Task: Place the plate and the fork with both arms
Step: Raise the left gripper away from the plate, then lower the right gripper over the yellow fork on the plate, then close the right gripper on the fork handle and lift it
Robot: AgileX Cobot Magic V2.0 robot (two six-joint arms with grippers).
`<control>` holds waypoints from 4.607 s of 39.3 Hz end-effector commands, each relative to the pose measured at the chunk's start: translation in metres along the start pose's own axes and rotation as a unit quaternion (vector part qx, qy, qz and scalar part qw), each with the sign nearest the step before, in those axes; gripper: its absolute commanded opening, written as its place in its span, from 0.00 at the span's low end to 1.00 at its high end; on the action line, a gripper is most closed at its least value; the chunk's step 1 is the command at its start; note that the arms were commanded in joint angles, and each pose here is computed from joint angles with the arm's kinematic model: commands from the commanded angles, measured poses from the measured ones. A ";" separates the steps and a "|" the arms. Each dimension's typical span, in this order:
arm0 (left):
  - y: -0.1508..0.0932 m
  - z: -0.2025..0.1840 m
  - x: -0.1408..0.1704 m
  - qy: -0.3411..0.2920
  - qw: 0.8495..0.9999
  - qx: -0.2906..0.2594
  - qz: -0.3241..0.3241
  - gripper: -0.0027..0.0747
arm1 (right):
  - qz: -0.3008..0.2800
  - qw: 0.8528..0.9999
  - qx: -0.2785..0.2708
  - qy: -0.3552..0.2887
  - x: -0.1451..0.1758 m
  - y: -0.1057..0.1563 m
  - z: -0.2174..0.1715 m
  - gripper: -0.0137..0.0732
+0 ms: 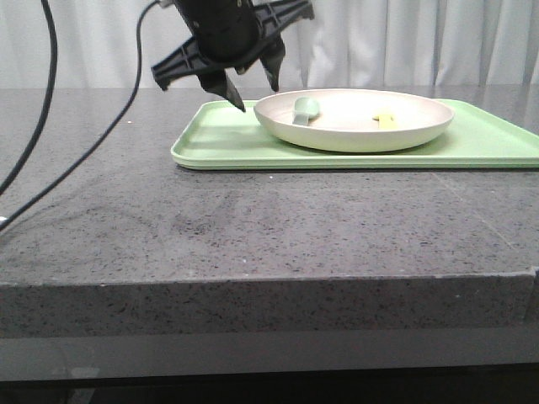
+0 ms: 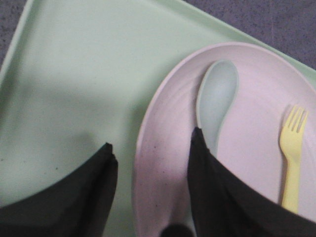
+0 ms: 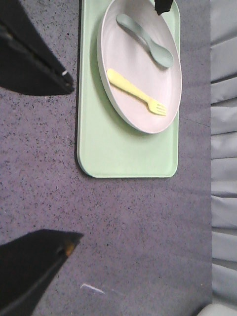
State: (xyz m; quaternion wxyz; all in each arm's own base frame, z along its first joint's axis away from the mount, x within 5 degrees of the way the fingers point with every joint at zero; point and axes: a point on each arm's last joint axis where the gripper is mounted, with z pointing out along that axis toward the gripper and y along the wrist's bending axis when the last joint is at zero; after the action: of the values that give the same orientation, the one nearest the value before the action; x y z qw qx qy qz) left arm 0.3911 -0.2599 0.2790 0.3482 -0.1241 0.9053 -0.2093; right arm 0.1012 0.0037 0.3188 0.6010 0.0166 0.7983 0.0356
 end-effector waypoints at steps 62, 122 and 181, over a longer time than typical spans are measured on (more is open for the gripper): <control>0.162 -0.287 0.048 -0.057 0.941 -0.006 0.335 0.51 | -0.065 0.968 -0.137 0.201 -0.092 0.079 0.109 0.83; 0.162 -0.287 0.048 -0.058 0.940 -0.007 0.335 0.51 | 0.063 0.901 -0.008 0.430 -0.087 0.106 0.346 0.71; 0.162 -0.287 0.048 -0.058 0.940 -0.007 0.335 0.51 | 0.059 0.909 -0.006 0.414 -0.112 0.100 0.323 0.32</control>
State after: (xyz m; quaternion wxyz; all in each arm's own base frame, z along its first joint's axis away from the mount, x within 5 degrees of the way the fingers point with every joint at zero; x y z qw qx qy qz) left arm 0.1464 -0.0498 0.3541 0.4073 0.1799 0.8934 -0.0588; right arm 0.4676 0.1187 0.2851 0.1853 0.0498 0.9783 0.0783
